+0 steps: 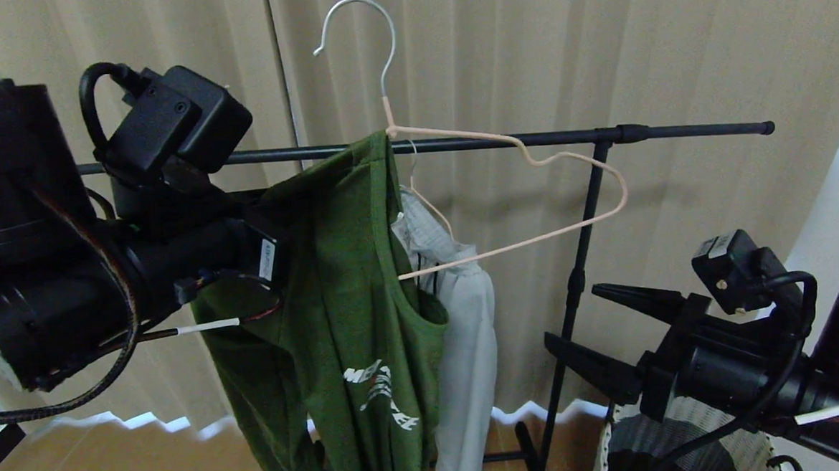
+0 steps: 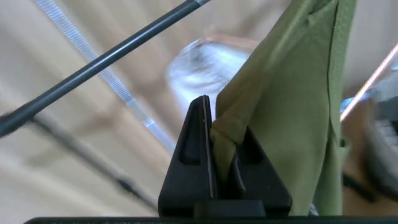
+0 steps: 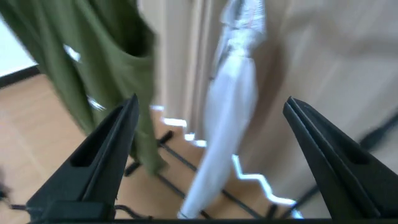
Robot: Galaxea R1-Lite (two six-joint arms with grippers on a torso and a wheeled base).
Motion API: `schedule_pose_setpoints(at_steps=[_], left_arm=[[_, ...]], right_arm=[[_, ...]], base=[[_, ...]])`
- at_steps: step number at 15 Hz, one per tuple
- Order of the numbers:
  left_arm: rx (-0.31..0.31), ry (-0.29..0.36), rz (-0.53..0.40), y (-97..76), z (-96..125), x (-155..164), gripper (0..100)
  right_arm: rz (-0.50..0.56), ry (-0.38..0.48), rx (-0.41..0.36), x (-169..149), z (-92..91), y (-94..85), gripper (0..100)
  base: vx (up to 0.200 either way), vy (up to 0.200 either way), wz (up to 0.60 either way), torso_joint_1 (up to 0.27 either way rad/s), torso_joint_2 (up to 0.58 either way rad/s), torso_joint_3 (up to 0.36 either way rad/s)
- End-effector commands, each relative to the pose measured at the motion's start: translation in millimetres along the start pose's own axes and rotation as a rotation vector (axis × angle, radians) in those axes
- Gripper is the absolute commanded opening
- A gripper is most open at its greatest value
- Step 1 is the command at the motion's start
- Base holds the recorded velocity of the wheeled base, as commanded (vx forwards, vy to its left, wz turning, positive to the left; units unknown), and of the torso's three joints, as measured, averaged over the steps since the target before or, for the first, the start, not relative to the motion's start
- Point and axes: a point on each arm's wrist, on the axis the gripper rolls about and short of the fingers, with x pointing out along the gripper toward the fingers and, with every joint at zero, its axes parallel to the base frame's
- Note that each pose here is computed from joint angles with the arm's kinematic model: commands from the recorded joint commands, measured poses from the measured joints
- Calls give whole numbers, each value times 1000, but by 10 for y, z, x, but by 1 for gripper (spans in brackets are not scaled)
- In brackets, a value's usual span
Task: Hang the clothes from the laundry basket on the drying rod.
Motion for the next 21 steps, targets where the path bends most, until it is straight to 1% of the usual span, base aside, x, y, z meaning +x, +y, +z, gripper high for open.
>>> schedule_pose_setpoints(at_steps=[1, 2, 3, 5, 7, 8, 9, 12, 13, 15, 18, 19, 21], left_arm=[[-21, -12, -47, -126, 62, 117, 0], [-33, -30, -63, -166, 117, 135, 0], [-33, -30, -65, -170, 120, 139, 0], [-32, -28, -67, -176, 110, 129, 0], [-31, -21, -71, -185, 85, 120, 0], [-30, -32, -95, -243, 107, 84, 0], [-27, -33, -114, -293, 105, 65, 0], [-26, -53, -143, -369, 146, 44, 0], [-29, -80, -149, -397, 182, 33, 0], [-31, -95, -151, -403, 205, 24, 0], [-32, -109, -160, -416, 232, -30, 0], [-32, -109, -160, -416, 232, -30, 0], [-35, -119, -150, -384, 254, -47, 0]], right_arm=[[26, 20, 9, 67, -50, 50, 100], [47, 12, 21, 74, -38, 102, 100], [50, 13, 25, 79, -37, 108, 100], [45, 18, 31, 119, -52, 100, 100], [23, 5, 32, 183, -59, 80, 100], [-6, 3, 33, 279, -113, 63, 100], [-12, -1, 31, 324, -139, 57, 100], [-31, -23, 34, 406, -169, 26, 100], [-32, -21, 39, 420, -179, 21, 100], [-33, -12, 40, 438, -202, 18, 100], [-57, 19, 46, 480, -277, -46, 100], [-57, 19, 46, 480, -277, -46, 100], [-107, 40, 49, 477, -326, -158, 100]], base=[[0, 0, 0, 0, 0, 0], [0, 0, 0, 0, 0, 0], [0, 0, 0, 0, 0, 0], [0, 0, 0, 0, 0, 0], [0, 0, 0, 0, 0, 0], [0, 0, 0, 0, 0, 0], [0, 0, 0, 0, 0, 0], [0, 0, 0, 0, 0, 0], [0, 0, 0, 0, 0, 0], [0, 0, 0, 0, 0, 0], [0, 0, 0, 0, 0, 0], [0, 0, 0, 0, 0, 0], [0, 0, 0, 0, 0, 0]])
